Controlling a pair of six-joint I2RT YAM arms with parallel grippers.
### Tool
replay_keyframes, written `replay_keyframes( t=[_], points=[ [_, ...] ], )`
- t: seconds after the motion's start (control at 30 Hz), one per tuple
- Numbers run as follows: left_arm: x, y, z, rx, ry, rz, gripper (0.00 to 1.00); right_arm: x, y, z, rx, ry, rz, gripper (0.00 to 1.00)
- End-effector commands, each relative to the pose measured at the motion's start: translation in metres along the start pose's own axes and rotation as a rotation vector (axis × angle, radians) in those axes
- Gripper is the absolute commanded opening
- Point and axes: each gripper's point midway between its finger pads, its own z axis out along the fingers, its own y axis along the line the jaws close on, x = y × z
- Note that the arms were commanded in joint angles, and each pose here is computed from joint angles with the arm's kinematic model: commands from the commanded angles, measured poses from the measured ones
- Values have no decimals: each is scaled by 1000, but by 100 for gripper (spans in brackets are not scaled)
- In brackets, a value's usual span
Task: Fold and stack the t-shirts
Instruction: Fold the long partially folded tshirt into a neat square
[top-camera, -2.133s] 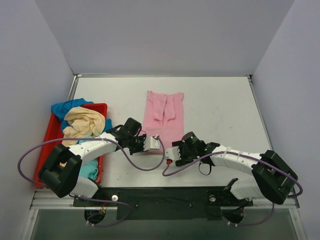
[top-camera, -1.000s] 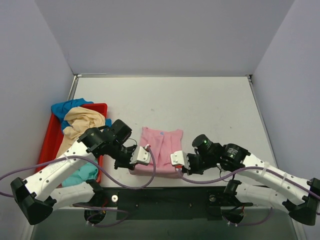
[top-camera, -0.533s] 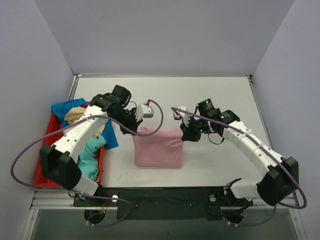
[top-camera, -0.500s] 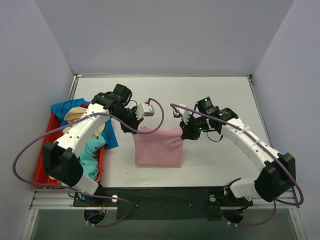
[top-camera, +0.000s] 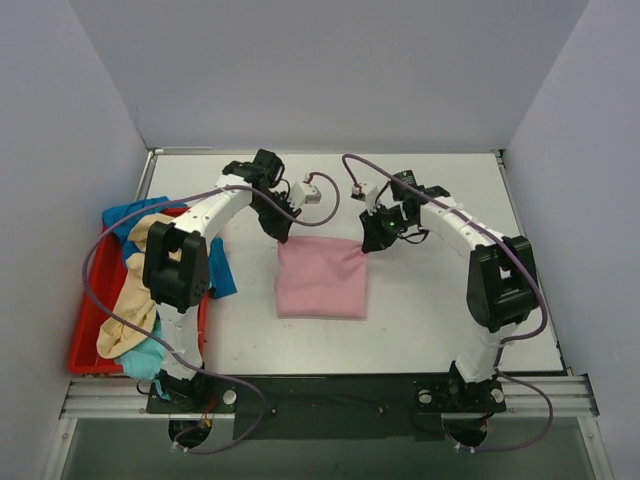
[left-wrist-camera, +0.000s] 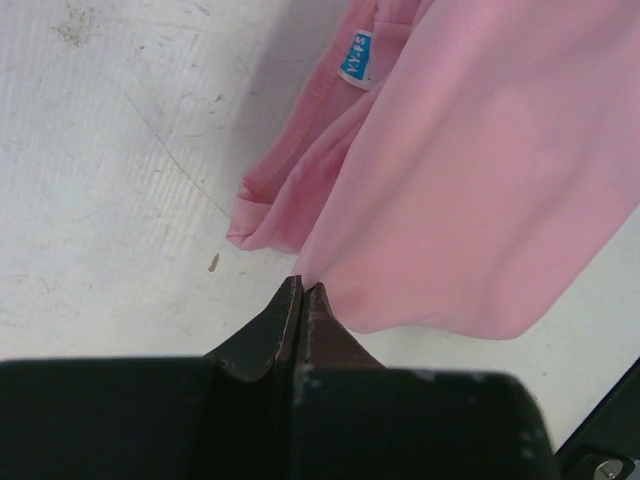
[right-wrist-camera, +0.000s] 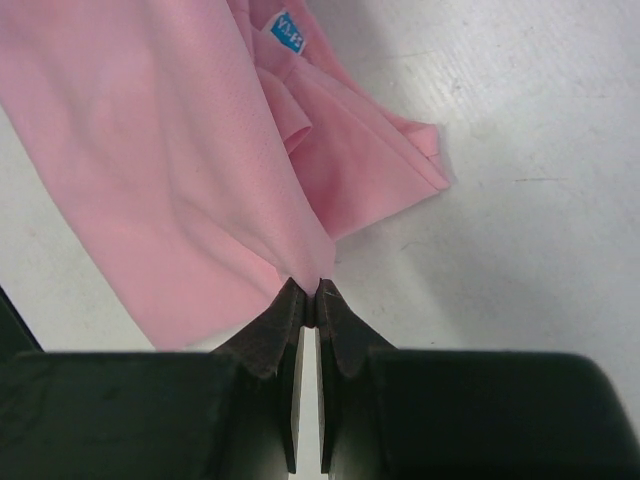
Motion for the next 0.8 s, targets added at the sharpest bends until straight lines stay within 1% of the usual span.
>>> replay_keyframes(
  t=[0.0,0.03,0.07,0.1,0.13,0.17,0.2,0.23,0.27,0.3,0.33,0.4,0.43,0.47,0.5,0.53,0.57,0.6,0.63,0.67,0.7,0.73,0.77],
  points=[
    [-6,30,5,-62,2,-55,0,-14,-17,8,25,-13,20,1],
    [-5,34,7,-78,12,-60,0,-14,-22,10,36,-6,23,2],
    [-5,38,11,-88,13,-67,5,-15,-25,13,42,-8,28,3],
    [-5,41,12,-98,17,-70,7,-16,-33,16,71,-6,41,9],
    [-6,45,16,-107,12,-75,14,-18,-37,17,87,-9,43,11],
    [-7,48,17,-121,11,-78,17,-19,-44,20,112,-13,54,15],
    [-10,53,18,-135,-4,-84,25,-19,-54,19,153,-10,64,18],
    [-11,55,19,-147,-5,-88,29,-25,-60,21,174,-26,83,22],
    [-16,60,19,-168,-25,-95,43,-25,-68,20,203,-29,93,23],
    [-16,65,18,-192,-26,-100,45,-33,-75,19,229,-49,120,24],
    [-23,70,16,-220,-51,-111,46,-34,-83,16,272,-50,138,25],
    [-30,81,3,-294,-81,-136,47,-49,-91,4,326,-93,195,27],
    [-33,84,-9,-336,-103,-160,51,-60,-90,-7,342,-131,222,27],
    [-40,88,-19,-372,-145,-164,52,-64,-88,-14,351,-148,240,28],
    [-40,83,-35,-402,-177,-176,52,-72,-80,-26,361,-181,276,31],
    [-46,83,-41,-420,-219,-165,52,-71,-76,-30,366,-188,291,31],
    [-40,68,-49,-419,-245,-160,54,-70,-64,-36,367,-202,318,31],
    [-48,63,-53,-417,-297,-136,55,-61,-58,-33,369,-191,365,27],
    [-43,51,-55,-410,-328,-126,54,-62,-46,-36,355,-205,405,23],
    [-44,39,-53,-376,-349,-114,49,-54,-36,-29,314,-190,428,12],
    [-35,29,-45,-344,-346,-114,36,-51,-26,-22,278,-175,450,7],
    [-30,17,-35,-289,-340,-111,28,-44,-17,-11,228,-142,468,0],
    [-26,11,-29,-258,-330,-108,19,-41,-11,-2,197,-120,469,0]
  ],
)
